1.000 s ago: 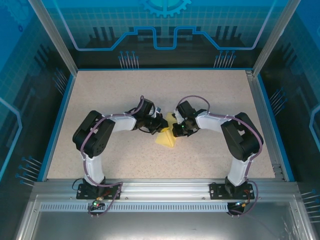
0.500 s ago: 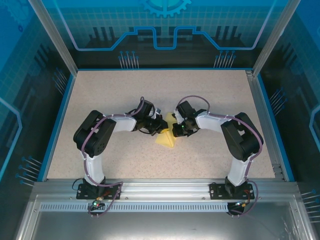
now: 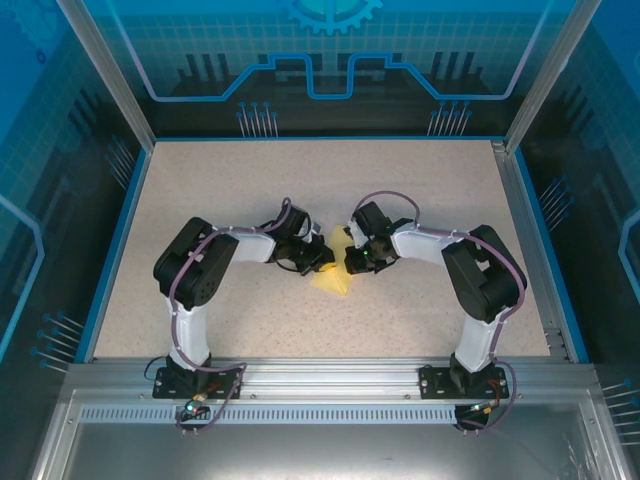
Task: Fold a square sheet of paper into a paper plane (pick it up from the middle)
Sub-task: Third fold the triangle at the center of the table.
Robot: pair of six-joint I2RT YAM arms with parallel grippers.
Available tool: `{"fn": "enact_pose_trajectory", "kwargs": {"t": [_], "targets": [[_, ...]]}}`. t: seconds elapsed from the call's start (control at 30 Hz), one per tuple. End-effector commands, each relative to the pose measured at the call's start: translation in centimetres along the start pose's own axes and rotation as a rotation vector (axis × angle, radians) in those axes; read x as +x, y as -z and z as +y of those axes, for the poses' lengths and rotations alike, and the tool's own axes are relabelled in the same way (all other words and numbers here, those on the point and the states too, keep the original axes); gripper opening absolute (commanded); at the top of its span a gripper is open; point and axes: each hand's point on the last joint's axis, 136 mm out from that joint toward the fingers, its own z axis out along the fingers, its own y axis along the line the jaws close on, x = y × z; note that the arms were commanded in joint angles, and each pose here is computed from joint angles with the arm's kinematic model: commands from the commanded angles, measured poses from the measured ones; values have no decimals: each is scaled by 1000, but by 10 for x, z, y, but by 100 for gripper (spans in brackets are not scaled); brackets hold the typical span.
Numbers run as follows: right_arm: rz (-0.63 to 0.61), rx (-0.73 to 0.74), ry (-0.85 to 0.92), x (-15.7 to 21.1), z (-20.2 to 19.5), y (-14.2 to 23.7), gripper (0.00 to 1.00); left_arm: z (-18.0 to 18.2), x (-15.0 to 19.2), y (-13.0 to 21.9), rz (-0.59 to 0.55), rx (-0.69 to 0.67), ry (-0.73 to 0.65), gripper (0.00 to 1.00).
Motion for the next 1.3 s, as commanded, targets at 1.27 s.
{"fn": "enact_pose_trajectory", "kwargs": {"t": [1.27], "targets": [[22, -251, -129, 29, 71, 9, 3, 25, 6, -7, 13, -87, 1, 0]]}}
